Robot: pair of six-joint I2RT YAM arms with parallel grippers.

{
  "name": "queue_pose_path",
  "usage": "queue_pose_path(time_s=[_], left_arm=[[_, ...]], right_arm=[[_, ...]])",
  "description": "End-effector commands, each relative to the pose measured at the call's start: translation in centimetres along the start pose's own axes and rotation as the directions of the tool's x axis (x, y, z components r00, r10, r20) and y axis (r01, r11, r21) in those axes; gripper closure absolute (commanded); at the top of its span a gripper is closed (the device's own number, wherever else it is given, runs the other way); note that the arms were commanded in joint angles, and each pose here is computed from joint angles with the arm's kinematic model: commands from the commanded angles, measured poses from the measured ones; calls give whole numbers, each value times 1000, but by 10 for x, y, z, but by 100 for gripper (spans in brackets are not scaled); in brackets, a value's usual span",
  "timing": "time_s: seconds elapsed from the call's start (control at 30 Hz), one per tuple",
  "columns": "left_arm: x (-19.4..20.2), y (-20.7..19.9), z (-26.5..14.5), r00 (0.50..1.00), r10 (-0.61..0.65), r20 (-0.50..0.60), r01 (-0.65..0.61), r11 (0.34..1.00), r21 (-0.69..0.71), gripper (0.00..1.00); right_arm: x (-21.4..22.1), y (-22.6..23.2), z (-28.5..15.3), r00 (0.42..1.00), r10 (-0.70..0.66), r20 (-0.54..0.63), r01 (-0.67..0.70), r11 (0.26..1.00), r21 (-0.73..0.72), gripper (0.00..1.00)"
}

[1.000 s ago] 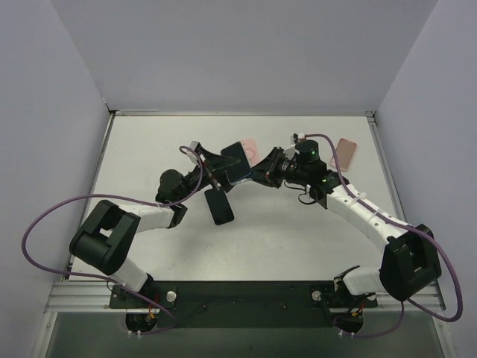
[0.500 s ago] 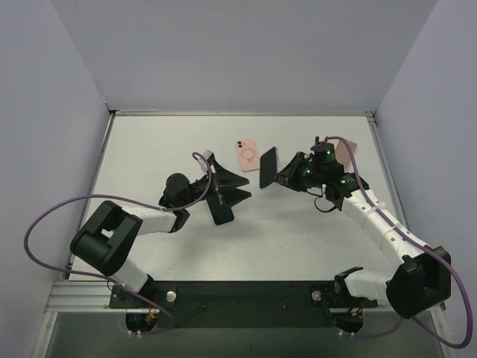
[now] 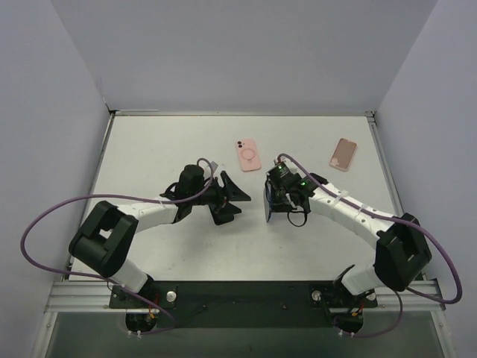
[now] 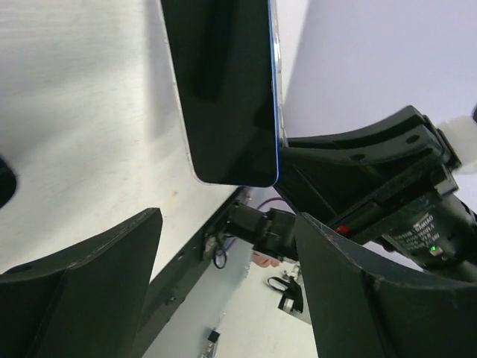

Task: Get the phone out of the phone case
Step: Remove the phone case from the phone.

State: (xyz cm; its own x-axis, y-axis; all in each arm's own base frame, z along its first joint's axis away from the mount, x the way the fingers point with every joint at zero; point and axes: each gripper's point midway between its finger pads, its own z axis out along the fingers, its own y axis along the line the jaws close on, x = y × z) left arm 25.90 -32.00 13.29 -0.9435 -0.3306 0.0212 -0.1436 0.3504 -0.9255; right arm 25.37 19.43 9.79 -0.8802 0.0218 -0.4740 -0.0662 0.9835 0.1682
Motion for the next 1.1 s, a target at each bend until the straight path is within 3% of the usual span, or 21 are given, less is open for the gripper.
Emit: queue_pose_path(time_s=[0.0, 0.23, 0.67, 0.93, 1.07], left_arm=[[-3, 30, -2, 998, 59, 29, -54, 989, -137, 18], [-2, 51, 2, 997, 67, 27, -62, 984, -169, 17], [1, 49, 23, 974, 225, -11, -223, 959, -172, 20], [-3, 45, 18, 966, 257, 32, -247, 952, -181, 20], [-8, 41, 13, 967, 244, 73, -228, 956, -185, 22]], right_arm=[[4, -6, 19, 992, -119, 34, 116, 988, 98, 100], [29, 24, 50, 986, -167, 26, 168, 986, -25, 100], [49, 43, 77, 987, -162, -8, 160, 978, -134, 100], [52, 52, 83, 982, -186, -45, 179, 975, -135, 100], [51, 46, 84, 976, -206, -66, 203, 978, -52, 100]])
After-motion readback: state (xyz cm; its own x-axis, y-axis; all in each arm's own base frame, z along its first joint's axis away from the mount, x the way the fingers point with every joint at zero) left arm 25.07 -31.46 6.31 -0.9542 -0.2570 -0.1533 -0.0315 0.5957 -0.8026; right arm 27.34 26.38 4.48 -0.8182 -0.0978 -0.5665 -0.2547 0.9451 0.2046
